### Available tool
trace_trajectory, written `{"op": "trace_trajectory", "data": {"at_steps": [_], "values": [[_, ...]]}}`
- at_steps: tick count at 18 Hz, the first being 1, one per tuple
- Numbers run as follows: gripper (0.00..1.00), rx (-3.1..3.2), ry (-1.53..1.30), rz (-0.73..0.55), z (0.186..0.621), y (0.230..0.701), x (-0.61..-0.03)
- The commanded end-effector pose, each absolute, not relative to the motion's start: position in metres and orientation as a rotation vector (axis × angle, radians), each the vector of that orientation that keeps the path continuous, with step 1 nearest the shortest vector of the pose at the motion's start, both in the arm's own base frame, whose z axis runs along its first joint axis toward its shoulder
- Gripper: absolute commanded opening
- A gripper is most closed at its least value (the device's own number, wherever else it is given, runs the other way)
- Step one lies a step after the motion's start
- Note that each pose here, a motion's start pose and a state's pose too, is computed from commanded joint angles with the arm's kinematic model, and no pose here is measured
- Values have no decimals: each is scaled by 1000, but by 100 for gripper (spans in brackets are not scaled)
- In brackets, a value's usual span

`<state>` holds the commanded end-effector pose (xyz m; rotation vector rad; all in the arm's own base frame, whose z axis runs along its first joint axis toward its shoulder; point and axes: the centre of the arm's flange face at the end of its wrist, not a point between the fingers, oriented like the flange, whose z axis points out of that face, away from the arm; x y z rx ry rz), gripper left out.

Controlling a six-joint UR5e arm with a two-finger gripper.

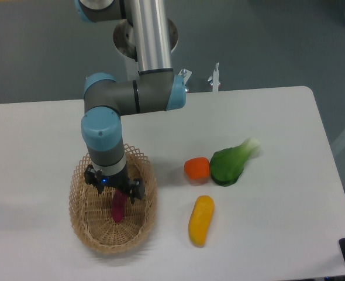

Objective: Pick up the sweet potato from the basket
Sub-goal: 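Lower the gripper onto the sweet potato and close on it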

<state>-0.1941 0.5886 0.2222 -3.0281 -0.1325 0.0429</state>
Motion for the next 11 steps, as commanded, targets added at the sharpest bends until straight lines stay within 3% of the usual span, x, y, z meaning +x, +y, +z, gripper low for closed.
{"op": "trace_trajectory", "data": {"at_steps": [9, 11], "values": [[100, -3032, -135, 45, 207, 592, -196], [88, -3045, -130, 58, 204, 590, -196]]}}
